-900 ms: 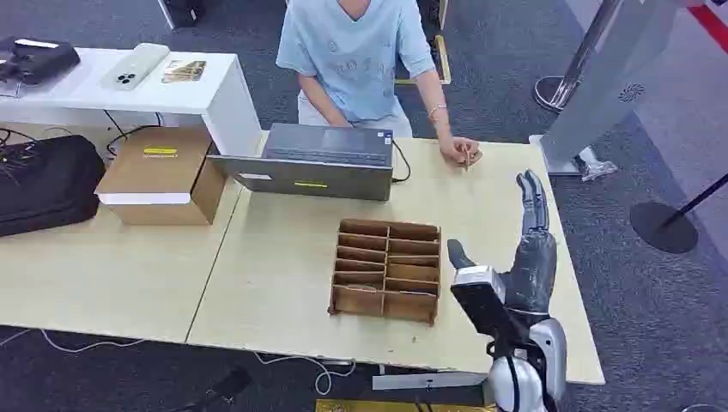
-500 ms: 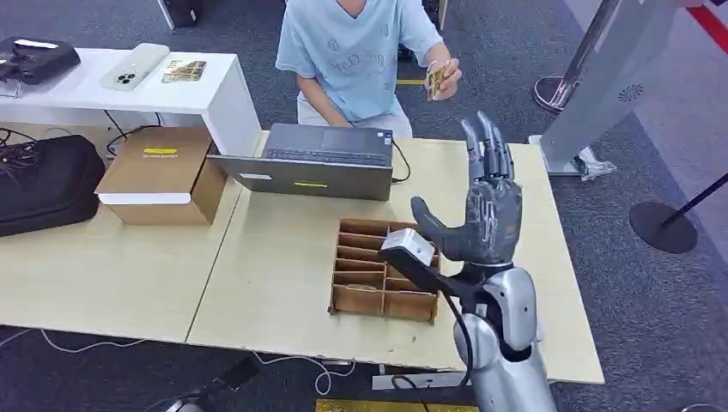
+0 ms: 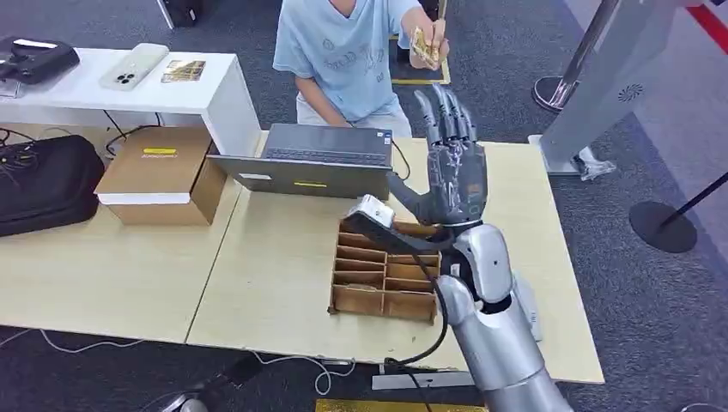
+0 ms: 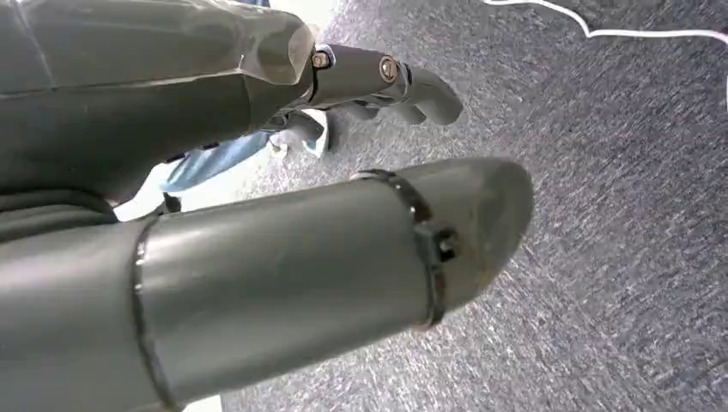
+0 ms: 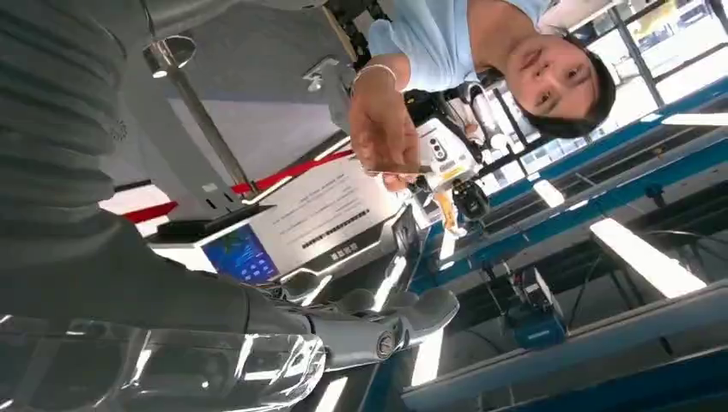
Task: Pass the card to the sensor for recognition and then transmit it.
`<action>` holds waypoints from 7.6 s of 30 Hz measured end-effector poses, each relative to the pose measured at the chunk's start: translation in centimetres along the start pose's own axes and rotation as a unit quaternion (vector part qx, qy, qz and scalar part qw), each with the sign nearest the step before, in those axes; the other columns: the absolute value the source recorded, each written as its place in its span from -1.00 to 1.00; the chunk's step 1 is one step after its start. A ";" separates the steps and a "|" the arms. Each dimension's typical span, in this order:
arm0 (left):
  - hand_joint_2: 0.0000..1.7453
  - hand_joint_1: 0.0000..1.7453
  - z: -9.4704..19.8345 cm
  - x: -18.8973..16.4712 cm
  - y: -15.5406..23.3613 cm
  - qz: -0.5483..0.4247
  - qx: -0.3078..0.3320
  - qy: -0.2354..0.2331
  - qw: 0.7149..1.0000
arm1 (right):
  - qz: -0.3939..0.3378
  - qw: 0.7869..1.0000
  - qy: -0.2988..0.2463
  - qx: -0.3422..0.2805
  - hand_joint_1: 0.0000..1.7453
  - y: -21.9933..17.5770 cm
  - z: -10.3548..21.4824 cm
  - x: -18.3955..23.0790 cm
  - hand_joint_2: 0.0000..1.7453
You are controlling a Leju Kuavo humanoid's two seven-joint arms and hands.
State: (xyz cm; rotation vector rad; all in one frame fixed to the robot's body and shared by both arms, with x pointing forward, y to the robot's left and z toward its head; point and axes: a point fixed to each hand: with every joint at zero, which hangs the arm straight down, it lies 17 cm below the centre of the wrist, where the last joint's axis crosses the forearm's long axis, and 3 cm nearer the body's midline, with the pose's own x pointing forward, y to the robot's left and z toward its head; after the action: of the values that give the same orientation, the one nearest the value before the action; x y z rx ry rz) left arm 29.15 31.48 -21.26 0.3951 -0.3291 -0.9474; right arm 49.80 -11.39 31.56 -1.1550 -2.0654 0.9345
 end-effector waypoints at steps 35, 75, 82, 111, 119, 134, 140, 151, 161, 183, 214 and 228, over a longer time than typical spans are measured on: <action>-1.00 -1.00 0.0 0.9 0.2 -0.053 0.000 -0.030 0.998 | 0.088 0.990 0.033 0.109 -1.00 6.0 -8.9 -5.6 1.00; -1.00 -1.00 0.0 1.0 0.3 -0.072 0.001 -0.047 0.996 | 0.149 0.981 0.016 0.125 1.00 6.2 -10.5 -5.0 1.00; -1.00 -1.00 -0.1 0.6 0.2 -0.082 0.001 -0.047 0.996 | 0.145 0.982 0.016 0.123 1.00 6.4 -10.1 -5.0 1.00; -1.00 -1.00 -0.2 -1.4 -1.9 -0.128 -0.005 -0.051 0.990 | -0.340 0.925 0.170 0.012 1.00 1.4 0.6 -15.2 1.00; -1.00 -1.00 -0.2 -2.6 -2.5 -0.130 -0.009 -0.044 0.991 | -0.408 0.882 0.232 0.050 1.00 5.1 9.4 -19.0 1.00; -1.00 -1.00 -0.2 -4.3 -3.4 -0.134 -0.015 -0.037 0.990 | -0.454 0.830 0.315 0.074 1.00 6.9 21.0 -21.9 1.00; -1.00 -1.00 -0.2 -4.2 -3.5 -0.148 -0.017 -0.043 0.988 | -0.454 0.823 0.334 0.064 1.00 6.7 22.6 -23.0 1.00; -1.00 -1.00 -0.2 -4.2 -3.6 -0.164 -0.020 -0.045 0.985 | -0.451 0.816 0.359 0.052 1.00 6.5 24.2 -24.5 1.00; -1.00 -1.00 -0.2 -4.1 -3.6 -0.180 -0.021 -0.053 0.982 | -0.440 0.806 0.393 0.049 1.00 6.7 27.9 -25.6 1.00; -1.00 -1.00 -0.1 -3.7 -3.7 -0.220 -0.020 -0.069 0.973 | -0.428 0.780 0.450 0.078 1.00 9.4 33.6 -26.4 1.00; -1.00 -1.00 0.0 -3.8 -4.4 -0.276 -0.028 -0.088 0.957 | -0.321 0.810 0.475 0.122 1.00 11.3 34.6 -27.5 1.00; -1.00 -1.00 0.1 -3.5 -4.8 -0.312 -0.031 -0.102 0.944 | -0.303 0.826 0.465 0.095 1.00 10.3 33.8 -27.7 1.00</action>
State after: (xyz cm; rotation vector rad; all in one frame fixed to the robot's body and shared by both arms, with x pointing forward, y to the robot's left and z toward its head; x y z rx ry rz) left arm 23.77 31.91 -23.75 0.3480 -0.3683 -1.6250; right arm 41.37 -41.65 -0.45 -0.5654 -1.3149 0.1587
